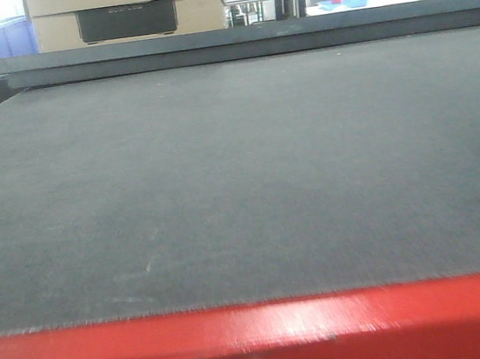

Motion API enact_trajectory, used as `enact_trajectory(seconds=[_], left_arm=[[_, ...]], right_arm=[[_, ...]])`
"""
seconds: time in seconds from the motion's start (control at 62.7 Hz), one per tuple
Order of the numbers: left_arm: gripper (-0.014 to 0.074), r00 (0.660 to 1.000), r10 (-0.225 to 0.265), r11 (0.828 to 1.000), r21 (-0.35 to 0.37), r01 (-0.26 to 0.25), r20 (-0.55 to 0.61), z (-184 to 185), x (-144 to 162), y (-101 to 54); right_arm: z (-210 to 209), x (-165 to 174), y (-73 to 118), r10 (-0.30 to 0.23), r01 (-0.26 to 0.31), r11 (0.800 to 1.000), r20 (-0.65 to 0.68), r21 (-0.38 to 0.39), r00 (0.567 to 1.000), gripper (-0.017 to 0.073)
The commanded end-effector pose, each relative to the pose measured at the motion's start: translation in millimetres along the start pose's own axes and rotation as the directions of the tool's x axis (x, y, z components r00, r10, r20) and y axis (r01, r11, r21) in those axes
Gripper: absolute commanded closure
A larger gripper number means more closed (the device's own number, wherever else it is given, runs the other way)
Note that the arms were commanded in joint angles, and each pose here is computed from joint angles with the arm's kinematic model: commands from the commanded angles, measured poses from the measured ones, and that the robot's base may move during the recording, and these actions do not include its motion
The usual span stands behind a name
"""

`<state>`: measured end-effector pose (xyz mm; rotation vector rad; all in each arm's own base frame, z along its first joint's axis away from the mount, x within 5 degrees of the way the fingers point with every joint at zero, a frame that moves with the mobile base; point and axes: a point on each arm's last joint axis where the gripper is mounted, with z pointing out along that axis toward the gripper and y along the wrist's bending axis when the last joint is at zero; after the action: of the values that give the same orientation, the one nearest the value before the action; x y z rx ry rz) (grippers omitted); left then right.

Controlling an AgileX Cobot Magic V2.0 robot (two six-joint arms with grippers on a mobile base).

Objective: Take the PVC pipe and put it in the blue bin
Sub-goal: 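Drive the base to the shelf of blue bins holding both pieces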

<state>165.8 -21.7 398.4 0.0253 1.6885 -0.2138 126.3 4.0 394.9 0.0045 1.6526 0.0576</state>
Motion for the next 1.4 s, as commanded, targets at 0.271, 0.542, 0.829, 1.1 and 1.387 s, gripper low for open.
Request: enact_trajectory(seconds=[0.271,0.542,0.829,1.1,1.387], left_arm=[[0.0704,0.999,-0.009,1.000,0.007,0.009,0.035,-2.4,-3.8,-1.2],[0.0704,0.999,-0.009,1.000,0.007,0.009,0.035,-2.4,-3.8,-1.2],[0.0704,0.999,-0.009,1.000,0.007,0.009,0.035,-2.4,-3.8,-1.2],[0.0704,0.999,-0.009,1.000,0.007,0.009,0.035,-2.4,-3.8,-1.2],[0.0704,0.999,-0.009,1.000,0.007,0.009,0.035,-2.4,-3.8,-1.2]], right_arm=[[-1.9,-3.7,-0.1,-0.012,0.012,1.000,0.038,0.002,0.999,0.0727],[-1.9,-3.7,-0.1,-0.012,0.012,1.000,0.038,0.002,0.999,0.0727],[-1.9,-3.7,-0.1,-0.012,0.012,1.000,0.038,0.002,0.999,0.0727],[-1.9,-3.7,-0.1,-0.012,0.012,1.000,0.038,0.002,0.999,0.0727],[-1.9,-3.7,-0.1,-0.012,0.012,1.000,0.038,0.002,0.999,0.0727]])
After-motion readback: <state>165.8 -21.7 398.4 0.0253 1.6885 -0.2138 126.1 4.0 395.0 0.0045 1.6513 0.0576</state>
